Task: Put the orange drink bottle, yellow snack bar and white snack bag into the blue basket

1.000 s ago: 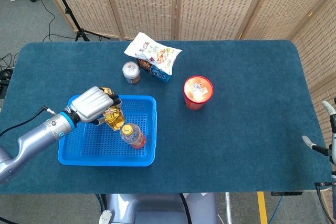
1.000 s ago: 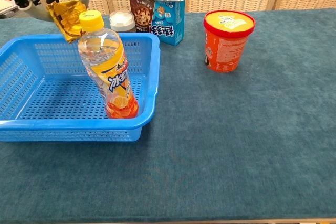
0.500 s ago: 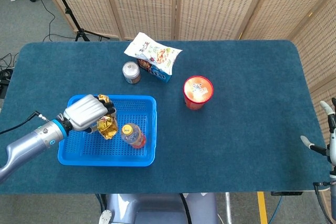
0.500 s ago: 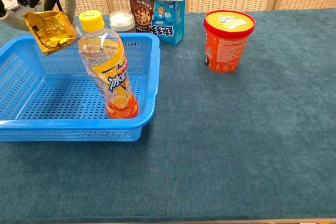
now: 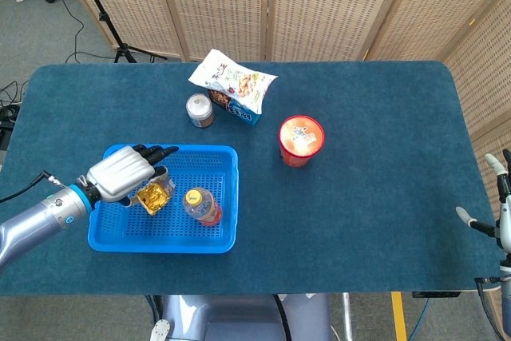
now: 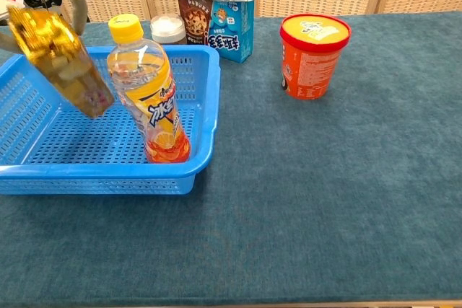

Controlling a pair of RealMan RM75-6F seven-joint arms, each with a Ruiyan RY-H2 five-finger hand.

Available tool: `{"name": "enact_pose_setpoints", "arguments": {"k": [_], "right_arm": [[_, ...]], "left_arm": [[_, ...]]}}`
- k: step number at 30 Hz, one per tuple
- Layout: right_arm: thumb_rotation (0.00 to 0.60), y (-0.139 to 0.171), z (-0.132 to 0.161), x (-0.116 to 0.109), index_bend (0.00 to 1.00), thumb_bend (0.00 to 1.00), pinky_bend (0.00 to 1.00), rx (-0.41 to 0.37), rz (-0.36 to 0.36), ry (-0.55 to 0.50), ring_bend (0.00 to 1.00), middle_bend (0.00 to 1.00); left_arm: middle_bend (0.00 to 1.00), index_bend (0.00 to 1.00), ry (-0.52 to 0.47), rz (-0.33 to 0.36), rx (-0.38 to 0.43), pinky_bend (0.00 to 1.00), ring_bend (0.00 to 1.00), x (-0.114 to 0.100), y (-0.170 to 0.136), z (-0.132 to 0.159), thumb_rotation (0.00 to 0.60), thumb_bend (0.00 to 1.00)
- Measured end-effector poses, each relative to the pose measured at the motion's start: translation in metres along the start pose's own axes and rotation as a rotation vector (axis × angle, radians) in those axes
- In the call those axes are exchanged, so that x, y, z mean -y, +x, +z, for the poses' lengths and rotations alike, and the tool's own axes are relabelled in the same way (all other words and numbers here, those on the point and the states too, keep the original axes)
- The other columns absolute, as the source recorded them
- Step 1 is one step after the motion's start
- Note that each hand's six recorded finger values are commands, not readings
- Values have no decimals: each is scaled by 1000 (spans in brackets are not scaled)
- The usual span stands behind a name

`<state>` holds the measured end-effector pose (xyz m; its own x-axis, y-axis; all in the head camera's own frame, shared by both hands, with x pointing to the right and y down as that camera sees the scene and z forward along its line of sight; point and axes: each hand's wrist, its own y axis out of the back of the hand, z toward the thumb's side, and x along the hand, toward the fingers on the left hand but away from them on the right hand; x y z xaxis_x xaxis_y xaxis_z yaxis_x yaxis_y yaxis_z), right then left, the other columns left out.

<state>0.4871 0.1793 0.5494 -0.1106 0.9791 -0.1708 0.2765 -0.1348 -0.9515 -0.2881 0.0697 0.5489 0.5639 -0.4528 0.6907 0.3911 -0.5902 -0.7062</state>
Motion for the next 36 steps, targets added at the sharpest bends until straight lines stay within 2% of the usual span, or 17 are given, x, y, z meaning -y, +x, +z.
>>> {"name": "enact_pose_setpoints", "arguments": {"k": [6,13,17,21,24,27,31,36], "right_arm": [[600,0,0,1,105,156,129,1,2,1,0,0],[600,0,1,3,105,156,129,-1,5,7,0,0],[600,1,2,5,105,156,129,-2,10,13,0,0],[600,1,2,8,105,156,129,-3,18,17,0,0],[600,1,3,11,105,156,129,-4,24,24,0,0],[600,1,3,13,105,156,129,-4,29,30,0,0],[600,0,4,16,105,156,129,-3,38,35,0,0],[600,0,3,18,105,156,129,3,44,33,0,0]], "left_arm": [[0,75,-14,-1,-18,90,0,5,-3,-6,600,125],[0,50,-67,48,-54,89,0,8,-8,-17,600,133],[0,50,-110,134,-89,89,0,8,-11,-26,600,137],[0,50,-164,294,-139,89,0,13,-15,-34,600,137],[0,50,-214,414,-184,89,0,26,-17,-35,600,137],[0,50,-262,495,-244,89,0,47,-18,-36,600,138],[0,66,-326,522,-327,89,0,70,-16,-44,600,140],[0,77,-339,491,-345,89,0,64,-5,-53,600,148]]}}
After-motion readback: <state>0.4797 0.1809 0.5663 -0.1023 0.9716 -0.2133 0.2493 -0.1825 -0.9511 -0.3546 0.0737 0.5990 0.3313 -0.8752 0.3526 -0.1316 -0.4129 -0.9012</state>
